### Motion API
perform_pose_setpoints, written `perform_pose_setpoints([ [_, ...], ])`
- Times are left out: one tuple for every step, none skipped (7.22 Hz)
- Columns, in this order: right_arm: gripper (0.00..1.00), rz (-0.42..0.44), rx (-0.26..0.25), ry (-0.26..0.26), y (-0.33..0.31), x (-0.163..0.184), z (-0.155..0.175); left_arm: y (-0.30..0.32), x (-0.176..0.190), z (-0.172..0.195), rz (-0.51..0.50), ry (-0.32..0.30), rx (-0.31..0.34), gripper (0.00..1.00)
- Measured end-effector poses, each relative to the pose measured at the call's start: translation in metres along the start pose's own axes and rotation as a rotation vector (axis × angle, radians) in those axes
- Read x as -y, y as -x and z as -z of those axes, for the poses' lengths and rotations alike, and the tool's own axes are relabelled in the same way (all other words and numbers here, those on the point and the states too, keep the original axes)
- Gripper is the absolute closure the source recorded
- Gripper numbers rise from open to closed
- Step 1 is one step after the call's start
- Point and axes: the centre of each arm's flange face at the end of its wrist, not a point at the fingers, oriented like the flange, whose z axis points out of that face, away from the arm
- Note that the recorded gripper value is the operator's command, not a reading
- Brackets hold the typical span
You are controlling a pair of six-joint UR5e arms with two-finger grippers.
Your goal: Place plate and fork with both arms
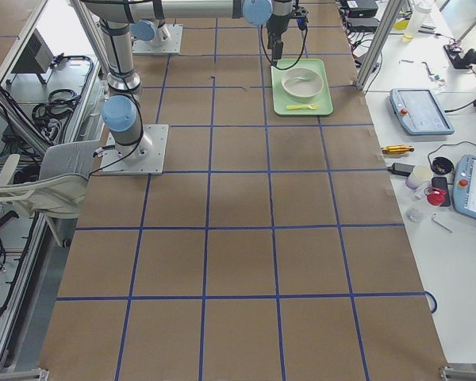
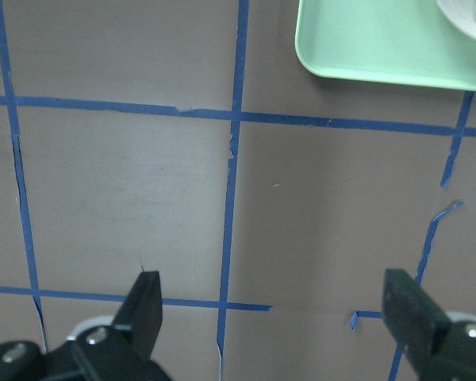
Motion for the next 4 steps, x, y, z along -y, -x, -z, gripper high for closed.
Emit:
perform_pose_setpoints([
  [0.0,-0.013,0.006,0.014,0.002,-0.007,0.003,0.0,-0.002,0.005,-0.001,-0.005,0.001,0.0],
  [0.0,-0.024,0.009,0.027,0.003,-0.012,0.0,-0.001,-0.004,0.007,-0.002,-0.004,0.001,0.0],
  [0.0,-0.03,0.01,0.036,0.007,-0.016,-0.004,-0.001,-0.006,0.009,-0.004,-0.005,0.001,0.0],
  [0.0,-0.031,0.005,0.038,0.012,-0.019,-0.006,-0.002,-0.007,0.009,-0.007,-0.004,0.001,0.0],
])
